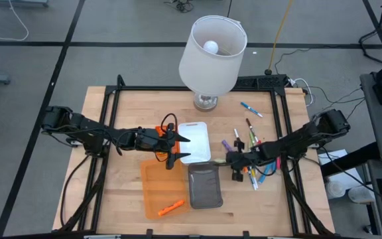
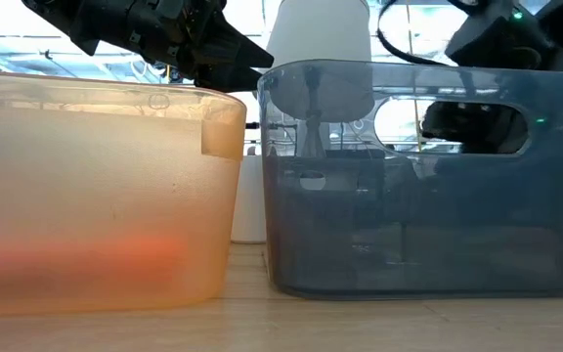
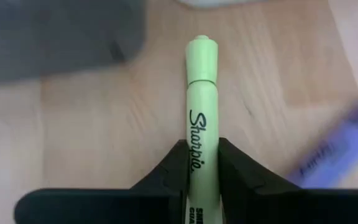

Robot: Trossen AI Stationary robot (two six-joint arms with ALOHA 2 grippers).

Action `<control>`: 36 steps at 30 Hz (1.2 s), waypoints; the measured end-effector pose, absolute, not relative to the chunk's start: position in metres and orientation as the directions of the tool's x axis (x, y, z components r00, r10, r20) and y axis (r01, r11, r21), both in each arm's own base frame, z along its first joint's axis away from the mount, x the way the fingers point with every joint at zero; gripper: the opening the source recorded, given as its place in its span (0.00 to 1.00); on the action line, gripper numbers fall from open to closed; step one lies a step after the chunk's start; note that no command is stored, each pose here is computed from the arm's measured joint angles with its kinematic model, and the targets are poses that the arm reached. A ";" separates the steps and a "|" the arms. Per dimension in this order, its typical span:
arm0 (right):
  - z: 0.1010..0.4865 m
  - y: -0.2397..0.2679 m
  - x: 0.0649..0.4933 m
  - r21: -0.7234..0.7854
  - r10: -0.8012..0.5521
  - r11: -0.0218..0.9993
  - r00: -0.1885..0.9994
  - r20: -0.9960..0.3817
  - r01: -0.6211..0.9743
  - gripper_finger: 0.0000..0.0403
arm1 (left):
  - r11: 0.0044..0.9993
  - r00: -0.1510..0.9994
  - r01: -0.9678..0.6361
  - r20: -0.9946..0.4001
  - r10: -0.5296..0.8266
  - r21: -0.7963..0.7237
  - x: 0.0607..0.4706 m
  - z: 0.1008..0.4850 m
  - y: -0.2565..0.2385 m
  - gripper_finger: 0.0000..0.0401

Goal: Pick & Place Markers
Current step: Put the light green large highlighter pen into the transparent orange bin

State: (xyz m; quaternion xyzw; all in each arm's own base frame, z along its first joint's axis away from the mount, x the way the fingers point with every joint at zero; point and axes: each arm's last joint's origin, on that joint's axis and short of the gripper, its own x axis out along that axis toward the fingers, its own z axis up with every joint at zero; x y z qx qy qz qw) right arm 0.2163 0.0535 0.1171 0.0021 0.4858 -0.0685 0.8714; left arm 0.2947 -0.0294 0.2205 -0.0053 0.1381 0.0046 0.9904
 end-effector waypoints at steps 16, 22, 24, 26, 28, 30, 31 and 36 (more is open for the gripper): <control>0.209 0.047 0.215 -0.185 -0.249 0.965 0.869 -0.428 0.185 0.11 | 0.999 0.979 -0.004 -0.202 0.012 0.039 0.296 0.227 -0.029 0.67; 0.239 0.050 0.226 -0.279 -0.193 0.949 0.971 -0.138 0.149 0.11 | 0.991 0.992 -0.079 -0.086 0.089 0.111 0.299 0.239 -0.021 0.67; 0.248 0.052 0.229 -0.289 -0.158 0.948 0.986 -0.052 0.137 0.11 | 0.991 0.994 -0.090 -0.045 0.095 0.104 0.299 0.243 -0.017 0.67; 0.253 0.052 0.231 -0.301 -0.123 0.946 0.992 0.021 0.124 0.11 | 0.994 0.997 -0.078 0.007 0.077 0.083 0.299 0.248 -0.014 0.67; 0.256 0.052 0.235 -0.319 -0.120 0.938 0.990 0.075 0.138 0.11 | 0.997 0.997 -0.042 0.070 0.037 0.067 0.300 0.253 -0.012 0.67; 0.255 0.051 0.239 -0.334 -0.121 0.931 0.987 0.102 0.148 0.11 | 0.998 0.991 0.005 0.136 -0.014 0.070 0.302 0.256 -0.012 0.67; 0.255 0.050 0.241 -0.338 -0.115 0.930 0.986 0.117 0.148 0.11 | 0.997 0.986 0.029 0.163 -0.041 0.077 0.303 0.257 -0.013 0.67; 0.251 0.051 0.250 -0.356 -0.101 0.921 0.978 0.182 0.161 0.11 | 0.988 0.971 0.078 0.215 -0.106 0.135 0.317 0.258 -0.019 0.67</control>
